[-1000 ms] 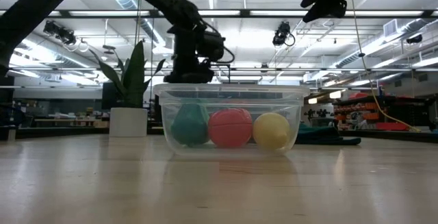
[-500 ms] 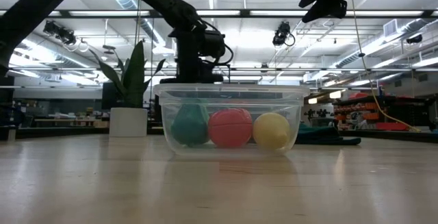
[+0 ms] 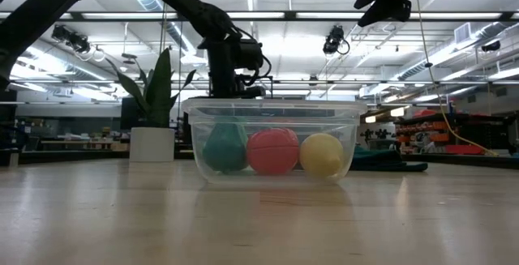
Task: Pick and placing Produce into tupperware
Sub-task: Put the green honeydew melon into the transparent container
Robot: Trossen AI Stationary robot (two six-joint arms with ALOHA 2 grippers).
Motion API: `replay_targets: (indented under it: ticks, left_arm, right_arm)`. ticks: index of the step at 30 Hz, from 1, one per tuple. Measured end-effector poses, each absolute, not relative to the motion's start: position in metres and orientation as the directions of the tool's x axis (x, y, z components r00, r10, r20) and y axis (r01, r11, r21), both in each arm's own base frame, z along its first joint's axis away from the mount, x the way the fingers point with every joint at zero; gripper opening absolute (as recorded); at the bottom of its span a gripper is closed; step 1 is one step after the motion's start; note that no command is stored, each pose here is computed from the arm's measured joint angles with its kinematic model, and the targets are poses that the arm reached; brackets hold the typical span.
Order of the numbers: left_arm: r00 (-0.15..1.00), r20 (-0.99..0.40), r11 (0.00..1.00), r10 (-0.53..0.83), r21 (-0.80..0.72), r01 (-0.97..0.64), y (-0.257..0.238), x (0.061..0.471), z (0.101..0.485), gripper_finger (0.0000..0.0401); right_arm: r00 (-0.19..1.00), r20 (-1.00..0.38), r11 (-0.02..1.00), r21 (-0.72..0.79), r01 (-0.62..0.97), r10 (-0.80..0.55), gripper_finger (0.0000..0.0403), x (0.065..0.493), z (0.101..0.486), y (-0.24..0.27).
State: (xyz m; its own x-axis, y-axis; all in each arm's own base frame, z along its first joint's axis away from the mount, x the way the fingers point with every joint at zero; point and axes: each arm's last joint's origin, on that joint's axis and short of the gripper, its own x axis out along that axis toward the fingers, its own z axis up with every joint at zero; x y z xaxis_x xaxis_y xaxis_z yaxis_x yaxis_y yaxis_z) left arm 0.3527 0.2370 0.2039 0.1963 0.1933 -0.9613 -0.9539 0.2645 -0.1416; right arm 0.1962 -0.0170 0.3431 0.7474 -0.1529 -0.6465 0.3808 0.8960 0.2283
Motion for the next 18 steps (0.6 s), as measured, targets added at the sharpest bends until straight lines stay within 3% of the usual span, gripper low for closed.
replay_targets:
  ticks: [18]
  left_arm:
    - [0.121, -0.986, 0.249, 0.117, -0.089, -0.965, 0.243, 0.356, 0.165, 0.0321]
  right_arm:
    - [0.758, -0.633, 0.907, 0.212, 0.363, -0.156, 0.0178, 0.197, 0.344, -0.017]
